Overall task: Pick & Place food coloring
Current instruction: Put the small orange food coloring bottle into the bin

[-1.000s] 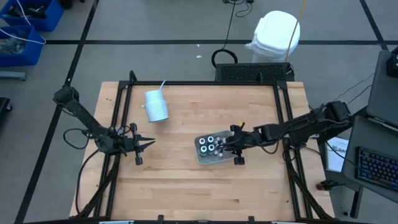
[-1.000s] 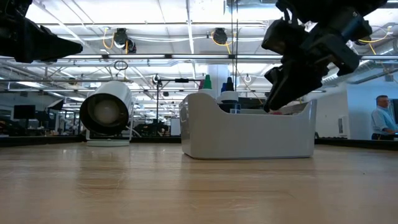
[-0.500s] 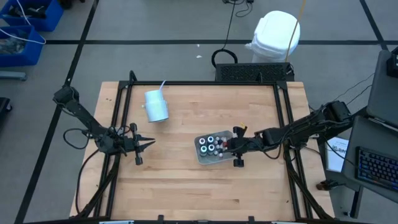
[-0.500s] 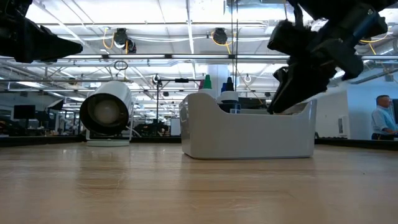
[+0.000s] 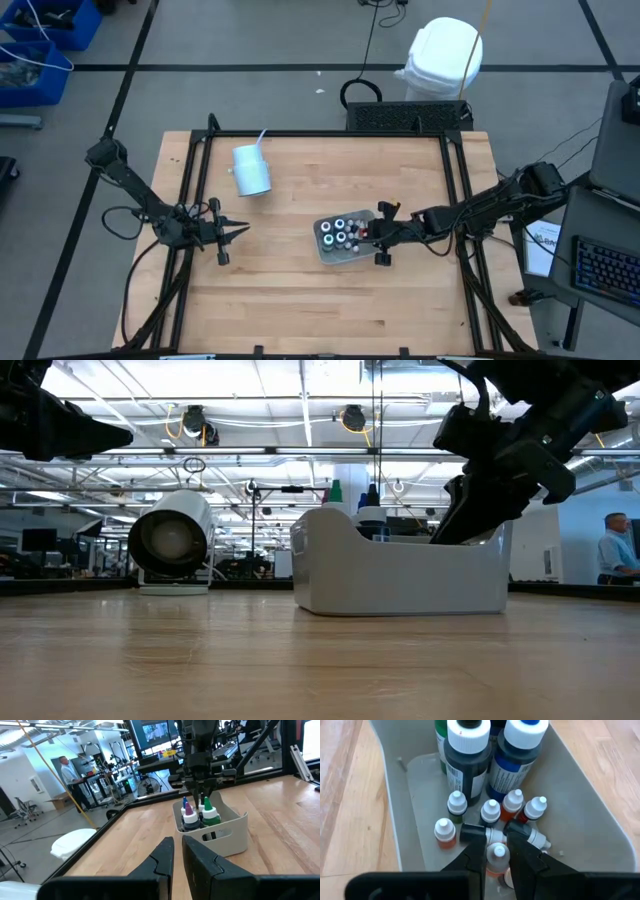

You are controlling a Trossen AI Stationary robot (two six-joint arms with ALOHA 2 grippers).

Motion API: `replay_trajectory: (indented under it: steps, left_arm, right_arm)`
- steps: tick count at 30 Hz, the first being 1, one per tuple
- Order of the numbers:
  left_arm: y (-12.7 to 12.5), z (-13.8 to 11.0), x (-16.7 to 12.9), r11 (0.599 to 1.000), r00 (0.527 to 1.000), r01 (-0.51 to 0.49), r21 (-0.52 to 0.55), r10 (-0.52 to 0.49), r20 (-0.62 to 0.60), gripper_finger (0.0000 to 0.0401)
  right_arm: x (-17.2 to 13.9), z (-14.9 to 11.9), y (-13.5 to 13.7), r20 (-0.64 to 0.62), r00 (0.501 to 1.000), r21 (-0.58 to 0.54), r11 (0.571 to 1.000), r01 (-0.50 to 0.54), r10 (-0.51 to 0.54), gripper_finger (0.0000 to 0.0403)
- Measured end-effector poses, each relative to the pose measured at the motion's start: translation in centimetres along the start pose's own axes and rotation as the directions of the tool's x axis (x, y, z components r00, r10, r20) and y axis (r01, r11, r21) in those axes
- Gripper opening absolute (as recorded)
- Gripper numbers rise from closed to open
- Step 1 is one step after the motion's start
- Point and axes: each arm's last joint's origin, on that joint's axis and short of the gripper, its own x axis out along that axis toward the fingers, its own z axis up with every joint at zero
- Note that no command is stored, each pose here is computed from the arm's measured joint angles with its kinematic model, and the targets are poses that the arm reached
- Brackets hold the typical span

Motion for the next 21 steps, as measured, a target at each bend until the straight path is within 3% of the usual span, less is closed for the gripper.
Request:
replay_trajectory:
  steps: [14,21]
  left_arm:
    - [0.0,0.0,0.0,1.0,1.0,0.0,0.001,0.0,0.0,0.0047]
    - [0.0,0.01,0.0,1.0,1.0,0.0,0.002,0.0,0.0,0.0047]
  right_arm:
    - [-0.13,-0.01,0.76,0.0,0.995,0.022,0.995,-0.102,0.102,0.0051]
    - [-0.07,-0.25,0.71,-0.003,0.995,0.012,0.995,-0.1,0.1,0.0051]
